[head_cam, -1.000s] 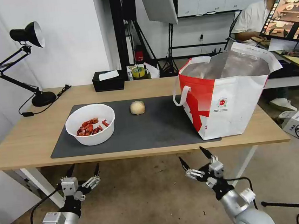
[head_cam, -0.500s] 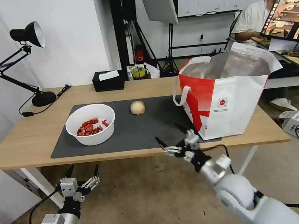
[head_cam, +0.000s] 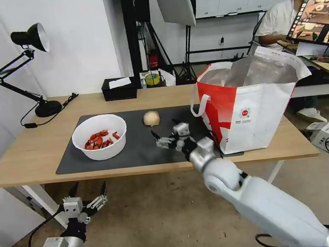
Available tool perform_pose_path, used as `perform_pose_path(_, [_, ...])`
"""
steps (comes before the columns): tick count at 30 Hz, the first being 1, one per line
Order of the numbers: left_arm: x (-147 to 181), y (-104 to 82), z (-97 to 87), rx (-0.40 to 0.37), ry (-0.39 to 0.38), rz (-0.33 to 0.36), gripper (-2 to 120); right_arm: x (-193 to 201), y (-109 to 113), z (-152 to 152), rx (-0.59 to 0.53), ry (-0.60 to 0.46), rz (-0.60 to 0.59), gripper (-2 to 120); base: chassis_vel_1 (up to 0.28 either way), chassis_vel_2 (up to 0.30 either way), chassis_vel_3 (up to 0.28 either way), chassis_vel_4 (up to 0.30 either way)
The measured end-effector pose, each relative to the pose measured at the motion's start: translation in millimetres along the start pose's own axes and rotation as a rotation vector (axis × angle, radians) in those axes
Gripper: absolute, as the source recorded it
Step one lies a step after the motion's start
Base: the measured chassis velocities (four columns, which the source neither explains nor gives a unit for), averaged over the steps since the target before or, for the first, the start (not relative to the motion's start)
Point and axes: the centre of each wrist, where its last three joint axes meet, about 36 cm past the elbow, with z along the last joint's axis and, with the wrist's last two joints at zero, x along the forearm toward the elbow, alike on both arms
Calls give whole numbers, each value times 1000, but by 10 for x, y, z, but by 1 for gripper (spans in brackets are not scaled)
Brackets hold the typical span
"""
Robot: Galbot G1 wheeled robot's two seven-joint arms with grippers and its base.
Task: Pick up the trash from the table and place it into the takeout bag.
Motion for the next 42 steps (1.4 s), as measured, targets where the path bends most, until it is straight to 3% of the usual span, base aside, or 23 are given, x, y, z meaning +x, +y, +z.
perform_pose_path(16, [-27,41,32,1,6,-5,100,-908,186,-444,31,153,181,100,0,0,0,0])
perform_pose_path(26, [-16,39,60,6,11,-11,100,-1391,202,-548,-3,269,176,100,0,0,0,0])
perform_pose_path(42, [-18,-1,-3,11,-7,1,100,-1932,-7,-482,-16,389,164,100,0,0,0,0])
